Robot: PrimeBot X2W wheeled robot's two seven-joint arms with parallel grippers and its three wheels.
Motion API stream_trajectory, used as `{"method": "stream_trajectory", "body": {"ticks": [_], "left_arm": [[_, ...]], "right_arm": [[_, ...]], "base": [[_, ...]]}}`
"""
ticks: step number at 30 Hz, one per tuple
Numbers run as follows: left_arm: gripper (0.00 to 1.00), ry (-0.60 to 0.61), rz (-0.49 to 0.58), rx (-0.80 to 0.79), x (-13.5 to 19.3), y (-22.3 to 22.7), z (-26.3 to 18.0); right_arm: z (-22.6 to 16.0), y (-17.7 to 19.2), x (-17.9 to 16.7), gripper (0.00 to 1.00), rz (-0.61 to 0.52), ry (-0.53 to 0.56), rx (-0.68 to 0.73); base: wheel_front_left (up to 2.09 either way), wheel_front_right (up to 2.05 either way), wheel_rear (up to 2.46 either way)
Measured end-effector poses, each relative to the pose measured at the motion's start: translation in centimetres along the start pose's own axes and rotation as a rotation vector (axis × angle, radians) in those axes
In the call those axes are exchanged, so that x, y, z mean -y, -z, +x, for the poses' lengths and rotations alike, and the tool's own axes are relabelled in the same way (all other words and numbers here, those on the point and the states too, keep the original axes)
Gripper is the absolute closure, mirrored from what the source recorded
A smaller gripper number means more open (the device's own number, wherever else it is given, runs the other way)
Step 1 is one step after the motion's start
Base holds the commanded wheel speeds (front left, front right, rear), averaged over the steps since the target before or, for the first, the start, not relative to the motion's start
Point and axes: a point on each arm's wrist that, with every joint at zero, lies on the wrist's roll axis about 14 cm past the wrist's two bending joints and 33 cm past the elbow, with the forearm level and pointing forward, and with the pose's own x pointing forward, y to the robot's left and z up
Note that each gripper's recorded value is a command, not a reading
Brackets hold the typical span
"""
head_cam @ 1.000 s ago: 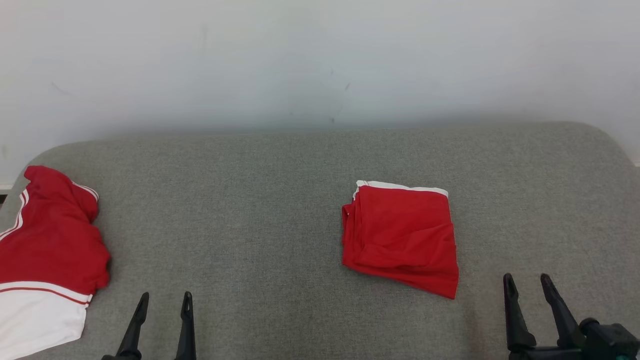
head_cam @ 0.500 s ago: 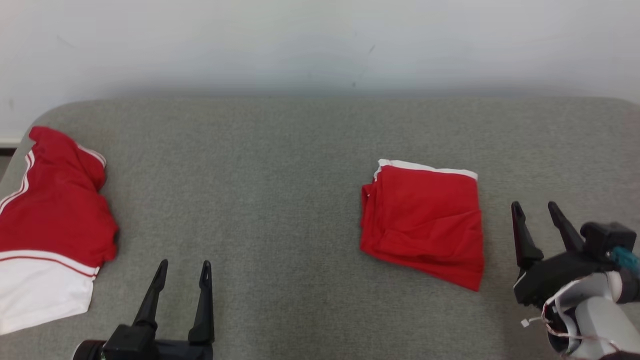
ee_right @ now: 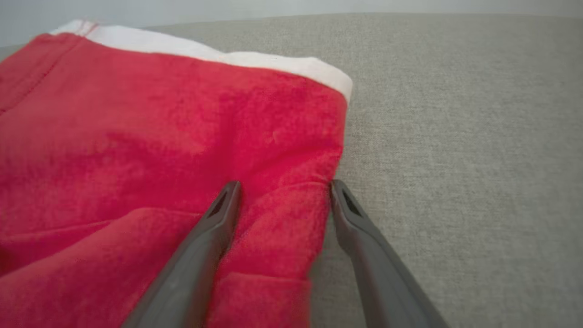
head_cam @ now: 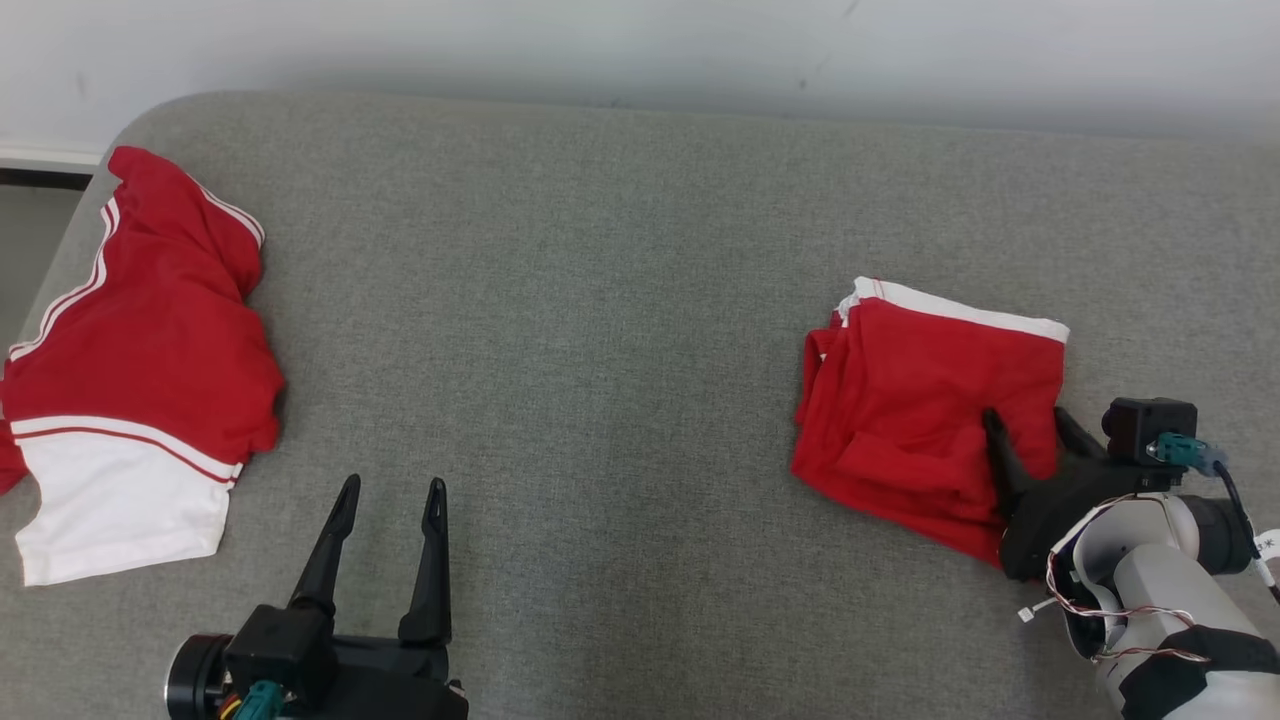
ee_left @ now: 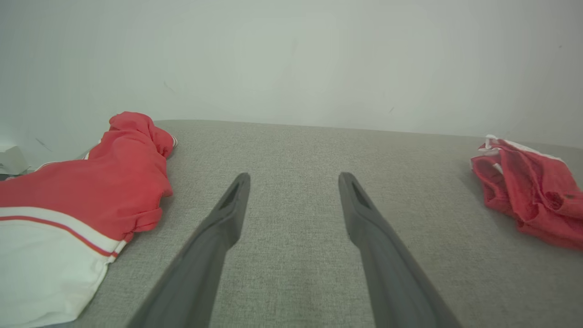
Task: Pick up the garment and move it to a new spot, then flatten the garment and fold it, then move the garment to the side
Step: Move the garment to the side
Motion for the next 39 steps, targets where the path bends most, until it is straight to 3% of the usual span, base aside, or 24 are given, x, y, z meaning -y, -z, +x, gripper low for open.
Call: {"method": "stream_trajectory", "body": {"ticks": [7,8,9,10,11,18,26,32,39], "left_arm": [[0.0,0.006,-0.002,0.001,0.2,0.0,0.4],[0.0,0.009,-0.003,0.001,0.3,0.0,0.5],[0.0,0.012,-0.004,0.002,0.4,0.0,0.5],[0.0,0.014,-0.005,0.002,0.5,0.0,0.6],[0.0,0.017,-0.006,0.002,0.6,0.0,0.6],[0.0,0.043,-0.014,-0.008,1.4,0.5,1.2],[0.0,0.088,-0.011,0.001,2.6,0.7,3.1],[0.0,0.145,0.002,0.019,4.2,0.9,5.5],[0.0,0.215,0.026,0.015,5.8,2.6,8.5]], "right_arm": [[0.2,1.6,-0.3,0.0,0.021,0.0,-0.077],[0.2,1.5,-0.4,0.17,0.026,0.0,-0.078],[0.2,1.5,-0.5,0.56,0.033,-0.002,-0.078],[0.1,1.6,-0.6,0.87,0.043,-0.004,-0.08],[0.1,1.6,-0.6,1.0,0.047,-0.004,-0.081],[-0.3,1.0,0.2,1.0,-0.004,-0.007,-0.047],[0.2,-1.3,3.0,1.0,-0.254,-0.027,-0.057],[1.0,-4.7,7.0,1.0,-0.409,0.005,-0.057],[1.9,-7.5,12.9,1.0,-0.505,0.093,-0.069]], "base": [[0.0,0.0,0.0],[0.0,0.0,0.0],[0.0,0.0,0.0],[0.0,0.0,0.0],[0.0,0.0,0.0],[0.0,0.0,0.0],[0.0,0.0,0.0],[0.0,0.0,0.0],[0.0,0.0,0.0]]}}
